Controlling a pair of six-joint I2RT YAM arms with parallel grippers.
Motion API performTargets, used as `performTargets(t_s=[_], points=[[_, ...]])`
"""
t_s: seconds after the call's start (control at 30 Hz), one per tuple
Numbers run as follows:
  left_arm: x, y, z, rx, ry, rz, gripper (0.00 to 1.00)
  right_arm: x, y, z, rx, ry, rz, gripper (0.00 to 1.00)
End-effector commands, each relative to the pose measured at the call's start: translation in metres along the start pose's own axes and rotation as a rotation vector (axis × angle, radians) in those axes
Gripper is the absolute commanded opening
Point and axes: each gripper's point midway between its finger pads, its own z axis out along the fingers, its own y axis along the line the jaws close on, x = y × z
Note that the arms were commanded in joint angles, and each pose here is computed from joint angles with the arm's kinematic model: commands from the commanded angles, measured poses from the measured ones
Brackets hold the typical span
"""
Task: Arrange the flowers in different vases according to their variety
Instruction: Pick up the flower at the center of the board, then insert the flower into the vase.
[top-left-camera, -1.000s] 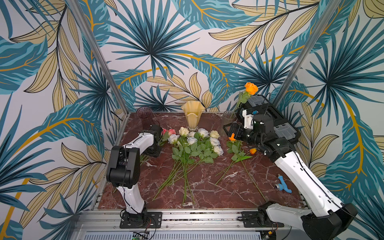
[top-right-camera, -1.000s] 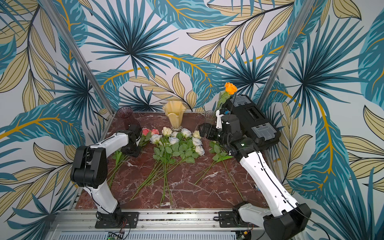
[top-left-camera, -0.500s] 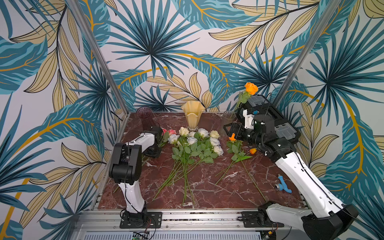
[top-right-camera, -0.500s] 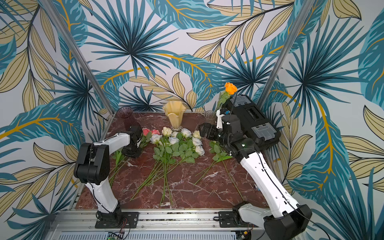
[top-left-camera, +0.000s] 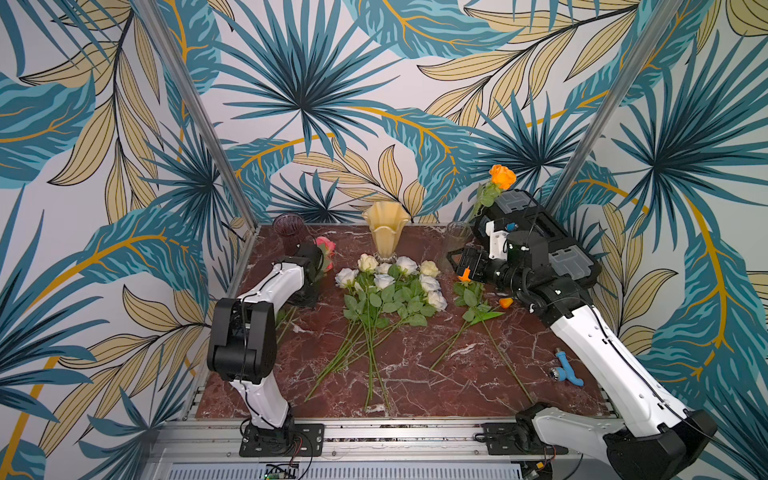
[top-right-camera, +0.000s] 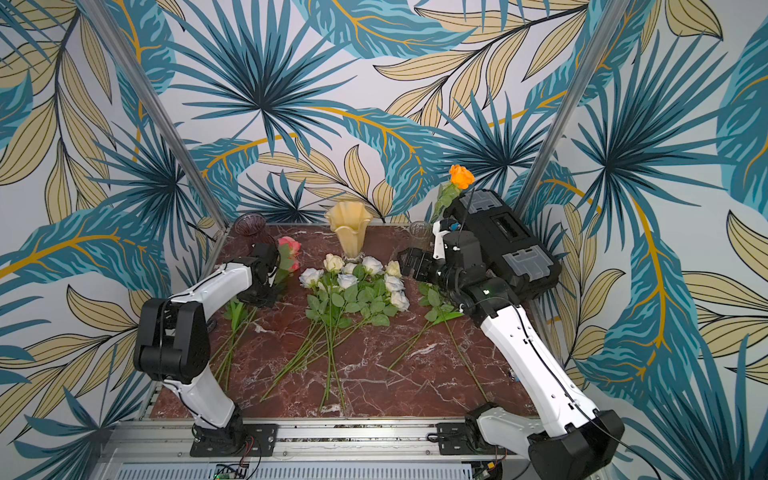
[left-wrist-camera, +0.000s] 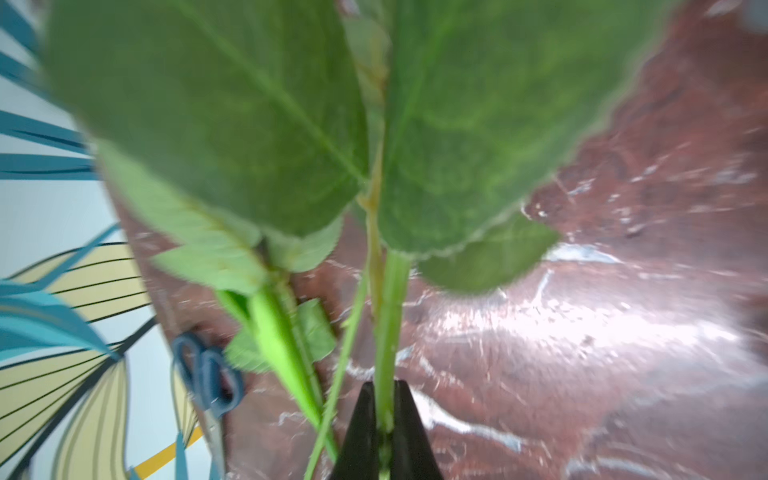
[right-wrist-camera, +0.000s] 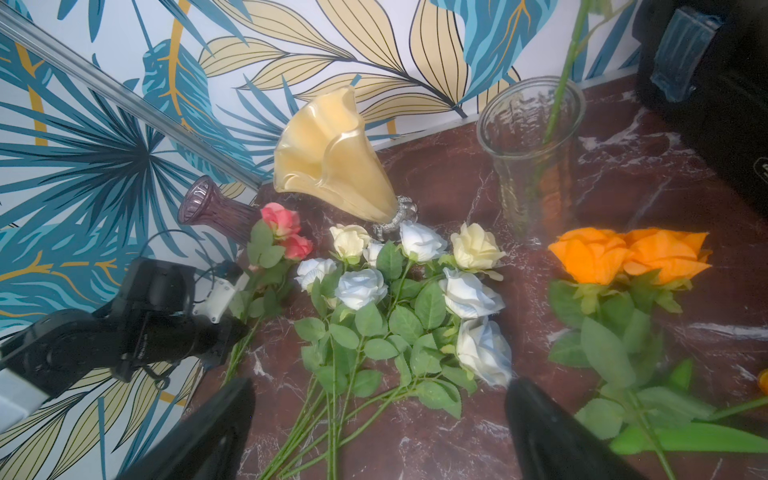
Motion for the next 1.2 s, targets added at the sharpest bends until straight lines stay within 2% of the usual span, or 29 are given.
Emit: performTargets(t_s=[0.0,0.2,0.3,0.43,0.63,0.73,0.9,1.17], points=[[-0.016,0.006,-0.043,-0.011,-0.133,-0.028,0.00,0.002,0.000,0.000,-0.005,-0.009,0.000,0.99],[-0.041,0.009,-0.114,0.053,-0.381,-0.066,0.00,0.002,0.000,0.001,-0.009,-0.012,0.003,0.99],[-0.060,0.012,-0.163,0.121,-0.562,-0.083,0.00,0.002,0.002,0.001,-0.021,-0.010,0.003,0.99],[-0.091,0.017,-0.244,0.220,-0.870,-0.106,0.00,0.006,0.004,0.005,-0.039,-0.004,0.011,0.99],[-0.134,0.032,-0.344,0.303,-1.187,-0.124,0.00,0.007,0.004,0.007,-0.053,-0.016,0.025,0.99],[-0.156,0.039,-0.372,0.290,-1.262,-0.098,0.00,0.007,0.002,0.007,-0.050,-0.018,0.027,0.99],[-0.180,0.054,-0.399,0.240,-1.334,-0.081,0.00,0.010,-0.001,0.005,-0.039,-0.023,0.030,0.99],[-0.192,0.110,-0.395,0.128,-1.359,-0.180,0.00,0.011,-0.006,0.001,-0.017,-0.028,0.030,0.99]])
